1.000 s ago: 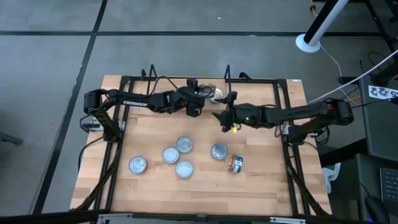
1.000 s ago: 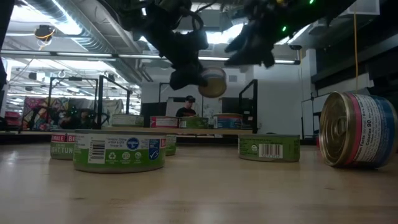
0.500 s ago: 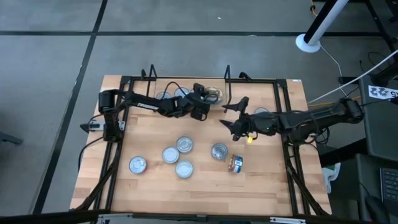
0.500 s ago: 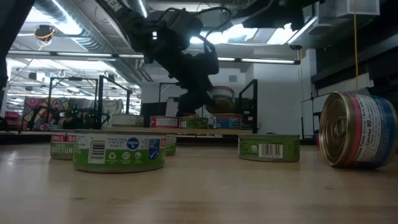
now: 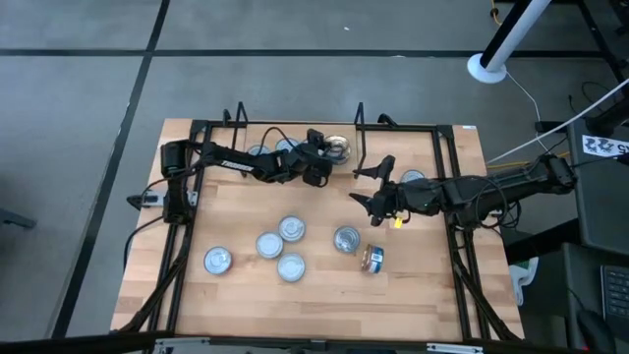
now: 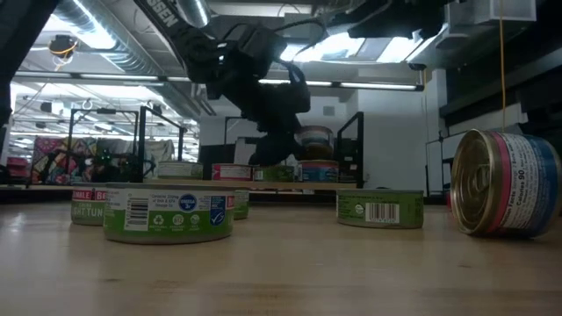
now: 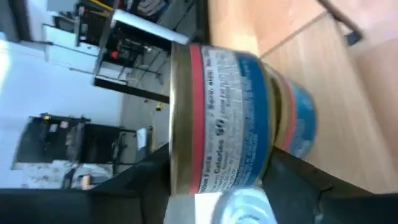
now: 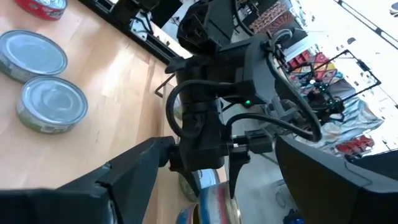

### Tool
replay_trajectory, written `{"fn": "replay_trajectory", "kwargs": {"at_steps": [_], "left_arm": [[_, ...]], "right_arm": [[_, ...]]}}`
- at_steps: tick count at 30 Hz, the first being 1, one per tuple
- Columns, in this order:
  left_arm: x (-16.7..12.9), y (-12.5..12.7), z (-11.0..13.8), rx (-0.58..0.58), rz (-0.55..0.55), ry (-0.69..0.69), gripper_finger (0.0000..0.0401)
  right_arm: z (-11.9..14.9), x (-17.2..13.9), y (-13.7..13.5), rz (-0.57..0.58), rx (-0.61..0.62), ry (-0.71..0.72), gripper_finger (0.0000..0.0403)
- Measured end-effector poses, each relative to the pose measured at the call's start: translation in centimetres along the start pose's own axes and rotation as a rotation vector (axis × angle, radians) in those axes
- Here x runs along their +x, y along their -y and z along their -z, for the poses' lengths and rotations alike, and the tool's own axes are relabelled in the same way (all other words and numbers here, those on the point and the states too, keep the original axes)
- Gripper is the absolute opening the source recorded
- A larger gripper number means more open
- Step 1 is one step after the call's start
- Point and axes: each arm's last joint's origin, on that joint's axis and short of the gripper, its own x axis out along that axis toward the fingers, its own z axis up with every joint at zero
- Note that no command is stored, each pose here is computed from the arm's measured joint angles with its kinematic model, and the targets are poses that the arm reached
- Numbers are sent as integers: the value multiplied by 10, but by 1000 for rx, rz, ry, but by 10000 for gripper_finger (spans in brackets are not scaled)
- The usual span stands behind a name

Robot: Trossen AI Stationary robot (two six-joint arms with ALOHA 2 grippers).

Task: Stack canned seafood by type on shelf
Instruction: Stack the blue-pink tuna can on top of the blue-pink tuna can on the shelf

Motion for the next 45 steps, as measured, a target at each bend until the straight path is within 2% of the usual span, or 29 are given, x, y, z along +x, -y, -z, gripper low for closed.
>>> {"fn": "replay_trajectory", "kwargs": {"at_steps": [3,6,20,28,38,45], "left_arm": [[2,0,2,-3,16,16,252],[3,-1,2,-21,26,38,265],[10,-11,15,-234,9,12,271],[7,-6,9,-195,48,64,272],[7,-7,9,-316,51,64,272],[-2,0,-4,-256,22,53,273]], "right_arm": [[1,0,-1,-15,-5,0,321],[0,0,-1,-31,-3,11,321],[1,0,-2,-36,-6,9,321],[2,0,-3,-44,-15,-3,321],[2,0,-3,-45,-15,-3,321],[5,0,-5,-63,-33,-26,321]]}}
